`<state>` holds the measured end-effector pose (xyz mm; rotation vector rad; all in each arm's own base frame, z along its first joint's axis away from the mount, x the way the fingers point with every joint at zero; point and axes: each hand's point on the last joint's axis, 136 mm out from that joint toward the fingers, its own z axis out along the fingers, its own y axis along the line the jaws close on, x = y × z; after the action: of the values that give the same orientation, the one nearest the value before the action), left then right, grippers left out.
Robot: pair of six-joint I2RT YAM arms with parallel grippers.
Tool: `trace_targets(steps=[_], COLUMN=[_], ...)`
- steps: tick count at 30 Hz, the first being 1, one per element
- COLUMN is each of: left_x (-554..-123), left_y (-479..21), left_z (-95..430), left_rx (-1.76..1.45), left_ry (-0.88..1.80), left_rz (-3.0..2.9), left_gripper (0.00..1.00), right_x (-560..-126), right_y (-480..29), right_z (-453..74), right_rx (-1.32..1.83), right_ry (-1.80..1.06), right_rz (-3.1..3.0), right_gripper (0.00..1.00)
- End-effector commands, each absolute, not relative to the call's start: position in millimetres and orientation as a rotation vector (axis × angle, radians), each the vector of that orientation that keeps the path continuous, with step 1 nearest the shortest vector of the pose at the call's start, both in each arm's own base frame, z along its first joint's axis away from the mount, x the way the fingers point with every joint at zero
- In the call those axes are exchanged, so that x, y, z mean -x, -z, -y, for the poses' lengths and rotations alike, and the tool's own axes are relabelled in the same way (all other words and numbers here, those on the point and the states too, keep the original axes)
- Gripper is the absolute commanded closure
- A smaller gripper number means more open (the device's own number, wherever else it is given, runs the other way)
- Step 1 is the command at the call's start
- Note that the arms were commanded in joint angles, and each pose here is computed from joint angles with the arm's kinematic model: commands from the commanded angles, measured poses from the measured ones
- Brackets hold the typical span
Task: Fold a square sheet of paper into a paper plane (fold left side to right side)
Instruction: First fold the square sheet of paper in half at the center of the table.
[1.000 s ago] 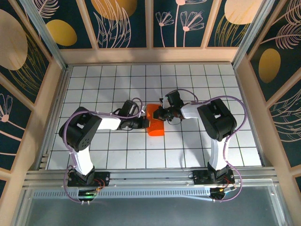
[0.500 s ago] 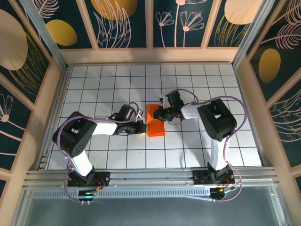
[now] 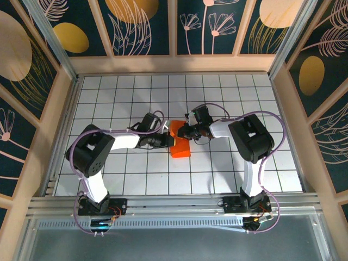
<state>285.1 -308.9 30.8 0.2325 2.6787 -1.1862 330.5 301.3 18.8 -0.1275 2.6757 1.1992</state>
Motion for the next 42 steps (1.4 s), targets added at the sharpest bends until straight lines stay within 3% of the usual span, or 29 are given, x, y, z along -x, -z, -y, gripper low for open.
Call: trace_targets(steps=[1,31,36,42], left_x=[-278.9,-163.7,-173.3,-214.3], left_y=[-26.3,24.6,9.4,-44.7], left_z=[316.8,262.8,266.1,284.3], left_rx=[-0.266,-0.352,-0.324,-0.288], left_ry=[1.218,1.076,1.08,1.2], left_rz=[-2.694,-2.998,-2.944,-2.768], left_gripper=[0.97,0.98,0.98,0.98], right_x=[-312.1,-310.2,-309.3,-308.4], right_y=[19.7,21.9,21.1,16.6], right_z=[-273.1,-270.3,-271.6,-275.7], right_rx=[0.019,0.023,0.027,0.038], right_ry=[-1.033,-1.006,-1.019,-1.043], right_rz=[-2.834,-2.844,-2.838,-2.823], right_gripper=[1.0,1.0,1.0,1.0])
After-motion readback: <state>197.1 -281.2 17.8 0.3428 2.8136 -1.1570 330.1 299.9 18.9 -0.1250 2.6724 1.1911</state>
